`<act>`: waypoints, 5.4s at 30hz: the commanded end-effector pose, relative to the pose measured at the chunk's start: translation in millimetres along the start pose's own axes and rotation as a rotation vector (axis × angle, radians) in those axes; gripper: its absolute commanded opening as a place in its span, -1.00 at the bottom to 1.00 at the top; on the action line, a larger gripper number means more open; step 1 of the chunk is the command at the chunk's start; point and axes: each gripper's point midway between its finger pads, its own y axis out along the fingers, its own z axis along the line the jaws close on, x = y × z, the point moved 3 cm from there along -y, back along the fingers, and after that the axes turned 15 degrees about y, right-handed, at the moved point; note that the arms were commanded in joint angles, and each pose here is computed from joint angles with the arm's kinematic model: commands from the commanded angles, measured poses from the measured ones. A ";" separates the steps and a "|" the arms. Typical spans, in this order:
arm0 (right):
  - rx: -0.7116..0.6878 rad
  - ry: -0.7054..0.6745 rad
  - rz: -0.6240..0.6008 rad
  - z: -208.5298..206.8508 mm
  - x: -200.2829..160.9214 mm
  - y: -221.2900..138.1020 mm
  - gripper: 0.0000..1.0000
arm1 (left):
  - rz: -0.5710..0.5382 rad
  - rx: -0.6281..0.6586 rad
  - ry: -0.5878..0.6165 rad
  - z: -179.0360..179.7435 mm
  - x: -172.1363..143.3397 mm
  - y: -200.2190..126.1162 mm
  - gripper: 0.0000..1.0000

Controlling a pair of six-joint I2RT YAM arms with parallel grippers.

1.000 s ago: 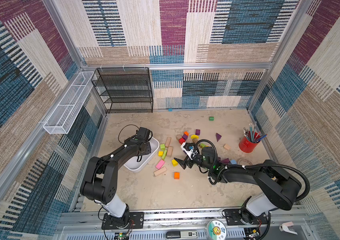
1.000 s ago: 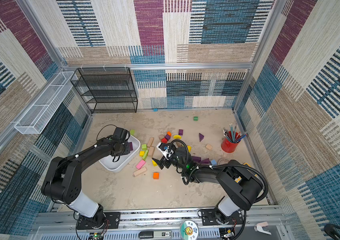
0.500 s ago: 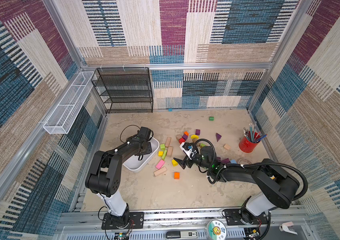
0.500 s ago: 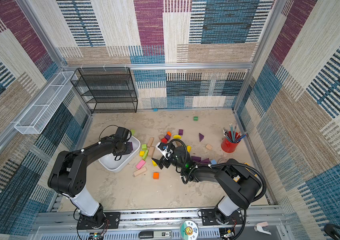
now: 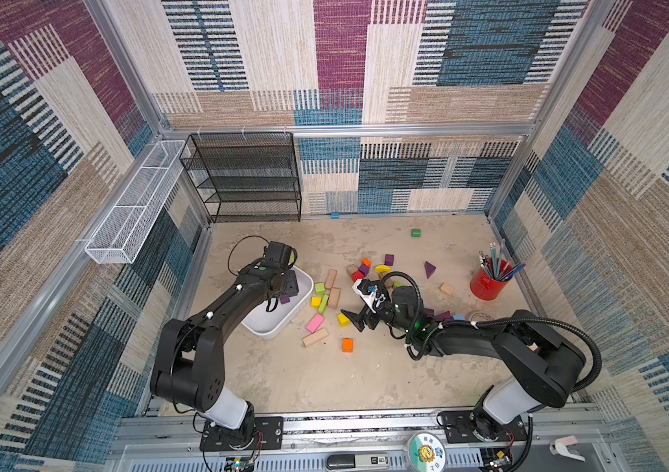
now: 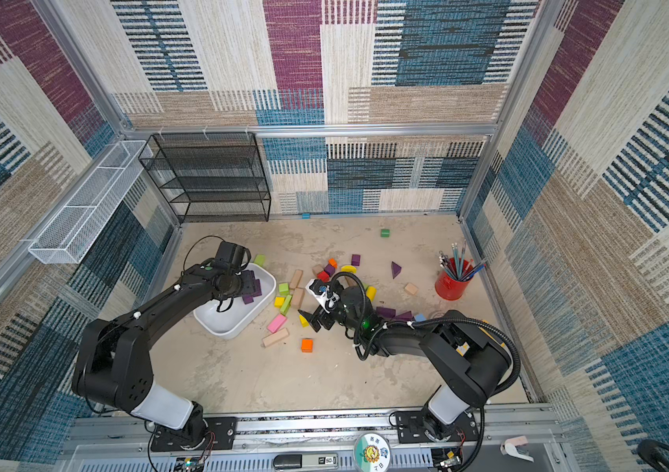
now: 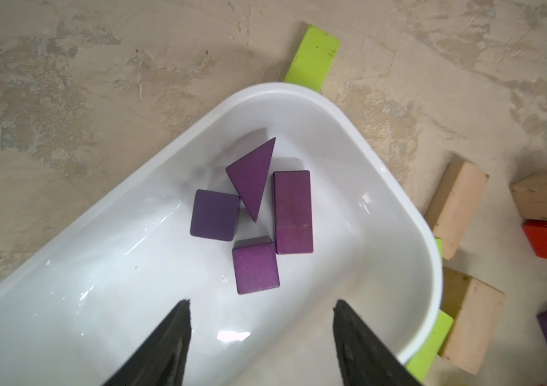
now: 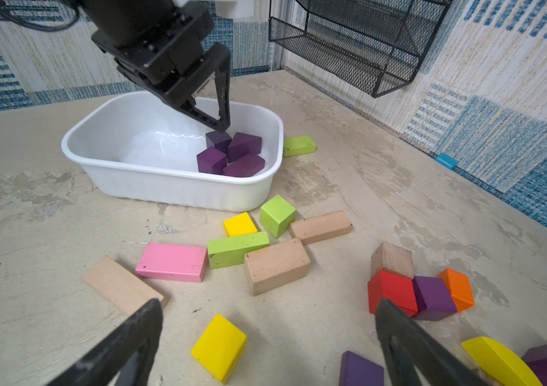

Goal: Pick purple bricks into the storage bin
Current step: Place the building block in the storage box, then pick up the building block from the center of the board.

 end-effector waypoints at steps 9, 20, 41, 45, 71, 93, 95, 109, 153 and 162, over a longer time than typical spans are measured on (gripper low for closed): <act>-0.172 0.063 0.001 -26.5 6.4 15.9 0.99 | 0.058 -0.204 0.057 -21.5 2.9 -57.4 0.85; -0.331 0.110 0.005 -49.1 6.8 20.2 1.00 | -0.020 -0.331 0.178 -33.5 7.2 -98.7 0.95; -0.596 0.343 0.013 -87.5 29.1 -20.1 0.99 | -0.142 -0.447 0.314 -71.7 -21.1 -138.0 0.85; -0.601 0.405 0.026 -90.6 36.1 -34.1 0.99 | -0.152 -0.467 0.311 -73.2 -21.7 -141.1 0.84; -0.510 0.457 0.514 -79.6 0.4 -1.8 0.82 | -0.125 -0.440 0.303 -71.6 -23.3 -132.4 0.79; -0.474 0.340 0.747 -79.5 -41.0 32.7 0.38 | -0.072 -0.342 0.146 -36.3 -12.0 -109.6 0.76; -0.473 0.331 0.760 -80.1 -43.5 34.6 0.34 | -0.070 -0.344 0.144 -36.6 -11.6 -108.9 0.75; -0.481 0.278 0.785 -87.7 -50.3 45.4 0.12 | -0.057 -0.360 0.134 -36.8 -11.8 -105.5 0.74; -0.376 0.286 0.573 -81.7 23.8 51.6 -0.36 | -0.068 -0.240 -0.011 -5.8 -4.2 -100.6 0.72; -0.316 0.254 0.468 -60.7 69.0 62.1 -0.33 | -0.076 -0.133 -0.116 28.7 0.0 -97.0 0.74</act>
